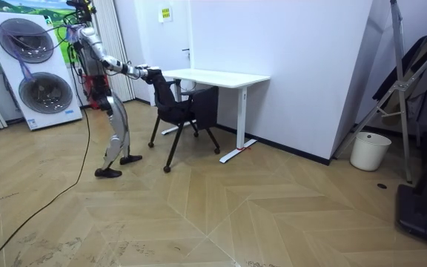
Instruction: Push chair
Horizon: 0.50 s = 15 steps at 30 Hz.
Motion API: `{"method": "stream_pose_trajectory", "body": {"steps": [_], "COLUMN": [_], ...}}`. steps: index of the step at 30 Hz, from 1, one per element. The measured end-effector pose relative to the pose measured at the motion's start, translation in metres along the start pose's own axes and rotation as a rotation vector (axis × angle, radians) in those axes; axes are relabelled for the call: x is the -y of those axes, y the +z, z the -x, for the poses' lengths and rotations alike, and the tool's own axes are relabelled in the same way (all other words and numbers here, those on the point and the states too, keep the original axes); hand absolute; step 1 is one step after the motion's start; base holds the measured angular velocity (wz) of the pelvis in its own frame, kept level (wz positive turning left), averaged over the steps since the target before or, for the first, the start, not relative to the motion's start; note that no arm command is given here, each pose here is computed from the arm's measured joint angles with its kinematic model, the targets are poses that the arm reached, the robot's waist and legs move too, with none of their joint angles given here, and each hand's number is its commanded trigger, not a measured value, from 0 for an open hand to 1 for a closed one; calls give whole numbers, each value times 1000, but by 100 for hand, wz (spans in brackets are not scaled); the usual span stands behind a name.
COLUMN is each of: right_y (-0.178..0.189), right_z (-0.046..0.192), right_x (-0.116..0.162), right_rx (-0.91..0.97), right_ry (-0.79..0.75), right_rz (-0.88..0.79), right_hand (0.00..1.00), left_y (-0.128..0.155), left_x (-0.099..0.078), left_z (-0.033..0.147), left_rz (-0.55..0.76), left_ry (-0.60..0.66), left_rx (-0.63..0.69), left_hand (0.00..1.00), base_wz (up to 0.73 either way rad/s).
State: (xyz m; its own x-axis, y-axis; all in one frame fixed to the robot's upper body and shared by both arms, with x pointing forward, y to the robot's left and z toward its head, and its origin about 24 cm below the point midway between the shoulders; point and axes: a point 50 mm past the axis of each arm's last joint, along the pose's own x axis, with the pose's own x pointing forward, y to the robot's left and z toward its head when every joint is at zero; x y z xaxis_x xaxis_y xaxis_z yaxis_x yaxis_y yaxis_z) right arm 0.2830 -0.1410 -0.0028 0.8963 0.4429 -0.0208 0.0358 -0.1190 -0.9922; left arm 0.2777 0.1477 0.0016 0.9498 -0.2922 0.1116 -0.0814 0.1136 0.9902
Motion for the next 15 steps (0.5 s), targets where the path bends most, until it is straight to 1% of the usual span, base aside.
{"method": "stream_pose_trajectory", "body": {"steps": [6, 10, 15], "right_y": [4, 11, 22], "right_z": [5, 3, 5], "right_x": [-8, -9, -14], "right_rx": [-22, -26, -5], "right_ry": [15, 4, 19], "right_rz": [-32, -52, -86], "right_hand": [100, 100, 100], "left_y": [2, -5, -12], "left_x": [2, -2, 2], "left_z": [-2, -3, 5], "left_rz": [-7, -33, -39], "left_ry": [-23, -24, -38], "left_rx": [24, 44, 40], "left_hand": [100, 100, 100], "base_wz": [0, 3, 38]}}
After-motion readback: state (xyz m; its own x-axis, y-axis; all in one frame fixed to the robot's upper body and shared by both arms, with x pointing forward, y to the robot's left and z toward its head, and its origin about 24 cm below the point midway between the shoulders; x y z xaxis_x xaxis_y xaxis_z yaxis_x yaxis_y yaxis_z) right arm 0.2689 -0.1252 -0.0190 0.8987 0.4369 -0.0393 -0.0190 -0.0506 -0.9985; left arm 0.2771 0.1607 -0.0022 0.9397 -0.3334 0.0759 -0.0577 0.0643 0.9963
